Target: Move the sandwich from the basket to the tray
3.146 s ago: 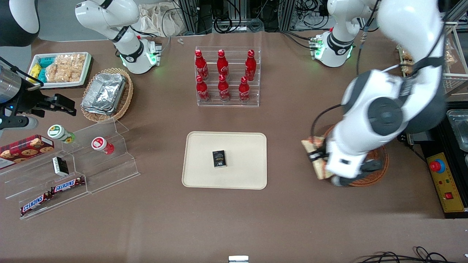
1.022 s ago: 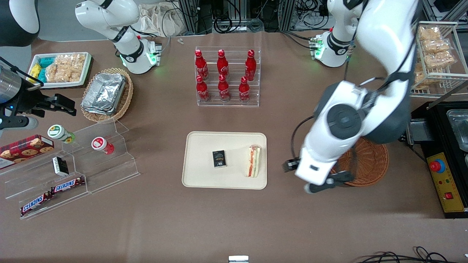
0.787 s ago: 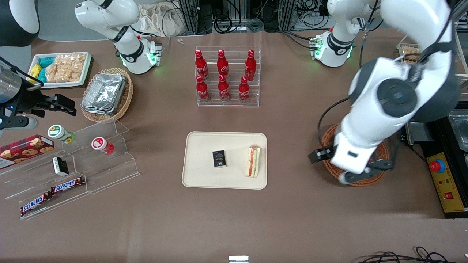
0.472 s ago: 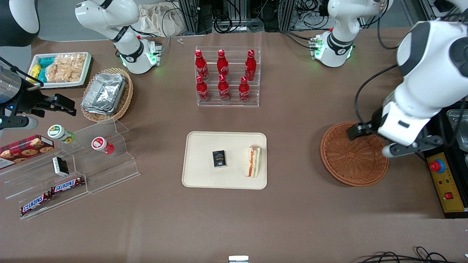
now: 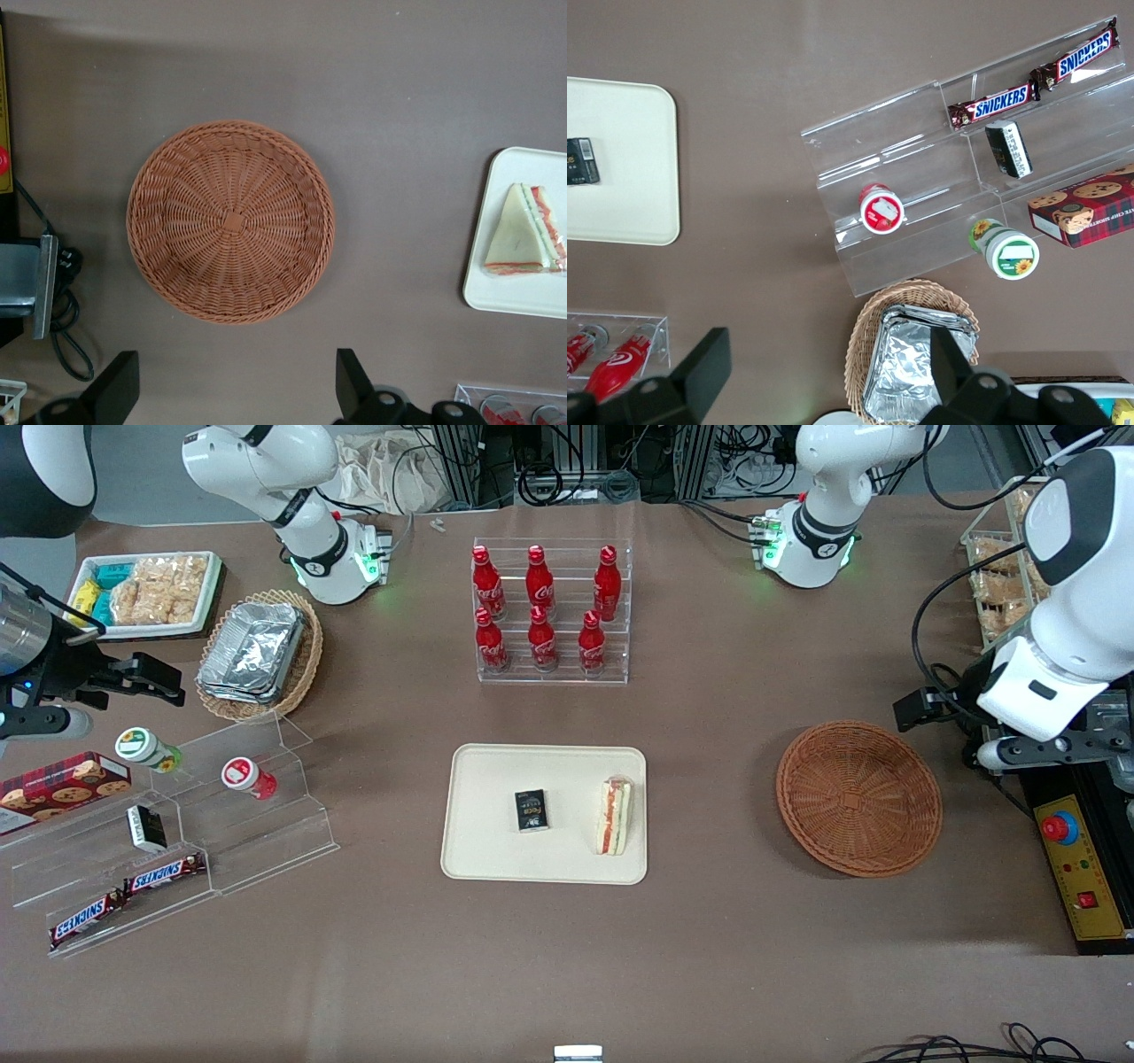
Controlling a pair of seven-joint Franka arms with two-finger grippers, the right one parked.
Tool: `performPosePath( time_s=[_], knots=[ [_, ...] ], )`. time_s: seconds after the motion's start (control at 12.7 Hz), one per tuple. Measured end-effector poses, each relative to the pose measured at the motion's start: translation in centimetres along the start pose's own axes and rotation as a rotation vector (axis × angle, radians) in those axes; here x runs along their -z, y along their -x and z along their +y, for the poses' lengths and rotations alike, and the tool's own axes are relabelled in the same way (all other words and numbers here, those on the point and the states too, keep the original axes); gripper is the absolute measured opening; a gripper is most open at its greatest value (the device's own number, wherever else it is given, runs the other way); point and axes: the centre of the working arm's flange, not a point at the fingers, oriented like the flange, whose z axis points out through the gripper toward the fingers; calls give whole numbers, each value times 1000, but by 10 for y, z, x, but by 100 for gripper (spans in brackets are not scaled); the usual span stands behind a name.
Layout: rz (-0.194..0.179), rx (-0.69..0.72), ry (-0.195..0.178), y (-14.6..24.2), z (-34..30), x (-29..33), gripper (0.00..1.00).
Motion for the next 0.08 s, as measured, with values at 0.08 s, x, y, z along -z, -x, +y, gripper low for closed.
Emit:
performPosePath(
  time_s=[0.08],
  knots=[
    [4, 0, 2, -1, 0, 4, 100]
  ],
)
